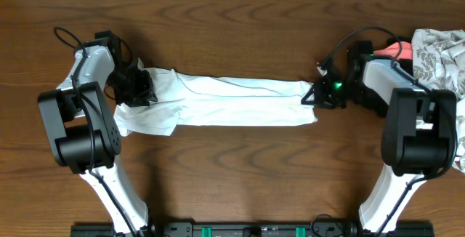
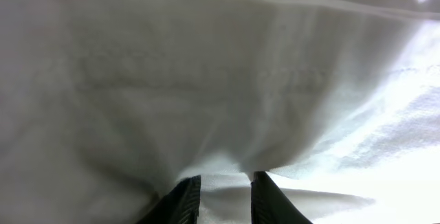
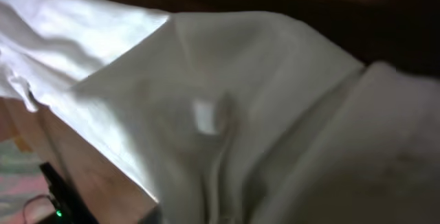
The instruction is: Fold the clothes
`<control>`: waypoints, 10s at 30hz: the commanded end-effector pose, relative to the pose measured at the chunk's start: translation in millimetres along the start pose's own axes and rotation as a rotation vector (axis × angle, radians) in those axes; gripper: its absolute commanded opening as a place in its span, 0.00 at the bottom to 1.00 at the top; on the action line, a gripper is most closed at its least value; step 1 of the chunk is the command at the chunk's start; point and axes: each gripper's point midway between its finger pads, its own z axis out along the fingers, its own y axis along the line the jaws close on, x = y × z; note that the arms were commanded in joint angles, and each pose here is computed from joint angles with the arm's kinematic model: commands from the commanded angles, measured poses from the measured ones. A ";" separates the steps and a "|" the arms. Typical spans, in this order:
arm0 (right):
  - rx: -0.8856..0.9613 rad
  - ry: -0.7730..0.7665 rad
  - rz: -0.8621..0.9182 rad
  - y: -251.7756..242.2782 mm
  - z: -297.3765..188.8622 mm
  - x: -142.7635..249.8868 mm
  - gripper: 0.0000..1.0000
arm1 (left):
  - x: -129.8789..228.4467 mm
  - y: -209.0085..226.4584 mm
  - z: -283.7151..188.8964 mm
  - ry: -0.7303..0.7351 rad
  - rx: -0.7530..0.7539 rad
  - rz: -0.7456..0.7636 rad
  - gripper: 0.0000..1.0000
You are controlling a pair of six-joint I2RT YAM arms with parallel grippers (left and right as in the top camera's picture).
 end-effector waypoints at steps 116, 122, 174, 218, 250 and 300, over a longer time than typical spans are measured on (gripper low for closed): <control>0.292 -0.190 -0.413 152.0 96.7 -17.8 0.21 | 18.9 -64.4 -61.4 -0.121 0.142 0.148 0.38; 0.315 -0.184 -0.457 161.2 106.1 -7.5 0.25 | 19.0 -64.4 -61.4 -0.120 0.142 0.148 0.38; 0.459 -0.036 -0.325 91.9 92.5 6.2 0.32 | -4.0 16.2 -15.7 -0.063 -0.037 0.010 0.77; 0.359 -0.371 -0.323 159.6 -83.5 -25.2 0.61 | -24.0 102.7 -104.8 -0.307 -0.480 -0.263 0.06; 0.454 -0.266 -0.148 87.4 -116.7 -9.6 0.57 | -3.3 -45.3 -173.8 -0.577 -0.654 0.047 0.06; 0.456 -0.249 -0.185 89.1 -114.8 -7.4 0.56 | 8.9 -109.4 -153.4 -0.656 -0.630 0.171 0.40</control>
